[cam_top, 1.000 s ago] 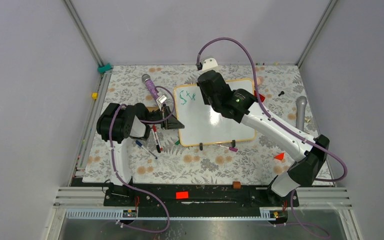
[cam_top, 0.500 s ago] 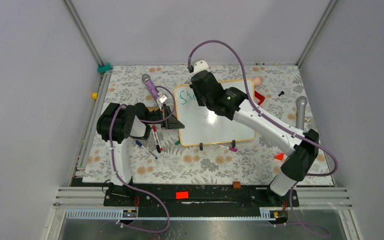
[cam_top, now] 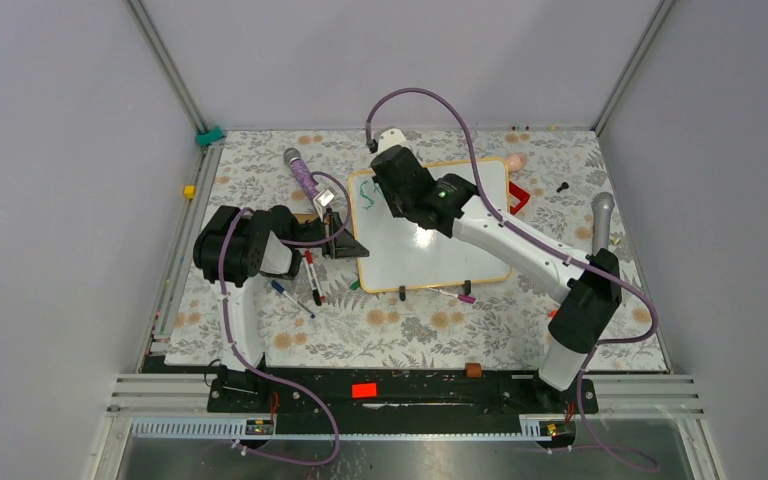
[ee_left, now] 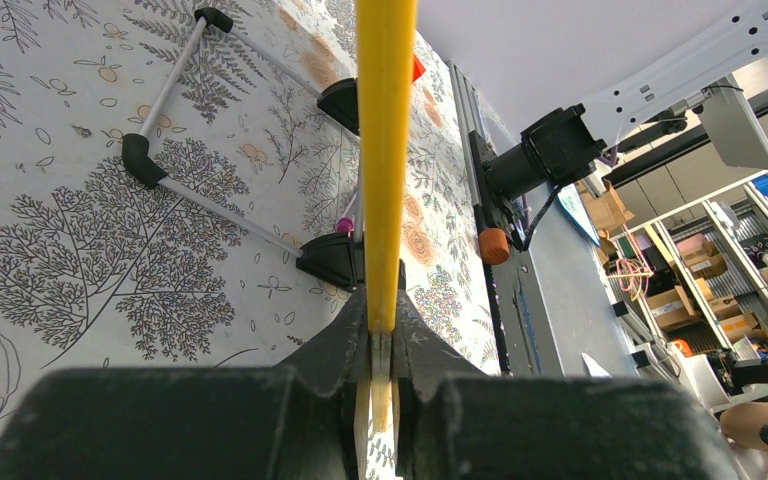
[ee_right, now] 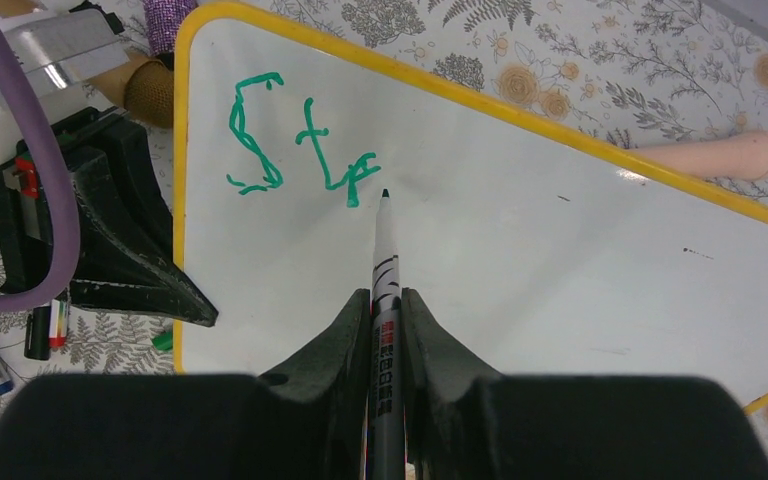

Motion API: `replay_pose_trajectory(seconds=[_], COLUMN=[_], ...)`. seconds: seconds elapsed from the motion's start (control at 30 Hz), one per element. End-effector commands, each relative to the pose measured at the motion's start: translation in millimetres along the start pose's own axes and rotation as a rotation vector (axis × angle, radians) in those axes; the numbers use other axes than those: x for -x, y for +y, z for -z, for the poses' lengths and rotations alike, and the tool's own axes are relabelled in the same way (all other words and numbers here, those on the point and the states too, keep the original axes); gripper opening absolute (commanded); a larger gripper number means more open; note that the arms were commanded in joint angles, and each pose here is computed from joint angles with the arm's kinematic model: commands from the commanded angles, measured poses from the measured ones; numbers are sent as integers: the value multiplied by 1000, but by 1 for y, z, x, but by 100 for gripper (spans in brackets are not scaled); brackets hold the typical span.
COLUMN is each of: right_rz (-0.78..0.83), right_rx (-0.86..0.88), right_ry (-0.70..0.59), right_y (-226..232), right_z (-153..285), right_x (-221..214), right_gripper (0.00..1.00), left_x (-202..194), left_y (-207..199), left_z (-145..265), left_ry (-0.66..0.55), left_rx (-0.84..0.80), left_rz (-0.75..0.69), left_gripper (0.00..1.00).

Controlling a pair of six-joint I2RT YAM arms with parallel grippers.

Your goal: Write a sentence on the whiteboard

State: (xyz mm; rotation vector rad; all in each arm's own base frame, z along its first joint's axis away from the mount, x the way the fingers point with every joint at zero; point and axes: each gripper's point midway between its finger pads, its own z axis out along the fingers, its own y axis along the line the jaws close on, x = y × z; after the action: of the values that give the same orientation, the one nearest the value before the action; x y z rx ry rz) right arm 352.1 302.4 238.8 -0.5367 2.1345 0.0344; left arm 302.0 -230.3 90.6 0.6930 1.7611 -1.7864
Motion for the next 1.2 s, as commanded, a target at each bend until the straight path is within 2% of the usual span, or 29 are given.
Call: replay_pose_trajectory(seconds=[0.0, 0.7, 1.17], right_rz=[-6, 7, 31], right_rx=[-34, -101, -21], right_ry=[-30, -1, 44], right_y=[-8, -18, -2], right_z=[3, -10, -17], right_x=[16, 14, 2], right_gripper=[0, 0, 0], left_x=[-4, -4, -4], left_y=[-5, -5, -5], left_z=[0, 1, 1], left_ry=[30, 30, 29], left_rx=[-23, -23, -22], left_rz=[19, 18, 16], left_gripper=[0, 0, 0])
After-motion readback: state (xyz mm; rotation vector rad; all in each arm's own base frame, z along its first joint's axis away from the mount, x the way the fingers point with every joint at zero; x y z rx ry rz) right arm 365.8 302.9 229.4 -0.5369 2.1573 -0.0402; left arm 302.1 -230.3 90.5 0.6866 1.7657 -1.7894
